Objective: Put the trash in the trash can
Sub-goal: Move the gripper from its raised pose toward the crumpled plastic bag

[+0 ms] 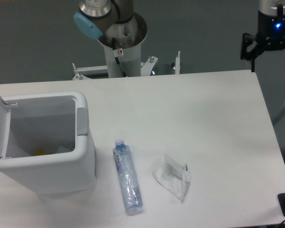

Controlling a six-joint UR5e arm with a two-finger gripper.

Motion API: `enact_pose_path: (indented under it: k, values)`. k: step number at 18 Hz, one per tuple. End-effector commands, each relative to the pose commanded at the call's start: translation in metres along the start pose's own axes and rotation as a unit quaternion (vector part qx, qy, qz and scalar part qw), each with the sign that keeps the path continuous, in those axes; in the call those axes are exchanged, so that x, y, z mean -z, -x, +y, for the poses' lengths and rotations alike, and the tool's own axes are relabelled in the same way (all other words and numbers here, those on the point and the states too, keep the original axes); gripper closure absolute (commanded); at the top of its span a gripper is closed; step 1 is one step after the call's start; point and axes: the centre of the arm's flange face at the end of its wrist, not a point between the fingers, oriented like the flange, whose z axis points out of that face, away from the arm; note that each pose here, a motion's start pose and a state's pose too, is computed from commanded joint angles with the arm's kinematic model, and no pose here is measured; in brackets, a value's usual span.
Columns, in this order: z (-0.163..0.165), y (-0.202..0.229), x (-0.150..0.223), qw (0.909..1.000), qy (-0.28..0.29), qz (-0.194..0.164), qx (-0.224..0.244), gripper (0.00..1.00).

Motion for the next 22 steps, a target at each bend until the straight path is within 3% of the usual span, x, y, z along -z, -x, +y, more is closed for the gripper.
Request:
enact_pose_path:
  k: [7, 10, 12, 16, 17, 20, 22]
  values:
    - [-0.009, -0.028, -0.017, 0.9999, -0.011, -0.013, -0.001, 0.00]
    - [-0.017, -0.067, -0.058, 0.9982, -0.010, -0.037, 0.045, 0.00]
    - [-0.040, -0.109, -0.083, 0.9995, 0.007, -0.021, 0.022, 0.00]
    - [-0.047, -0.134, -0.122, 0.9976, 0.018, 0.013, 0.065, 0.00]
    - [-0.066, -0.164, -0.149, 0.9961, 0.030, 0.040, 0.072, 0.00]
    - [-0.085, -0.184, -0.193, 0.9840, 0.031, 0.098, 0.146, 0.00]
    - [-0.090, -0.189, -0.201, 0.9779, 0.026, 0.117, 0.171, 0.00]
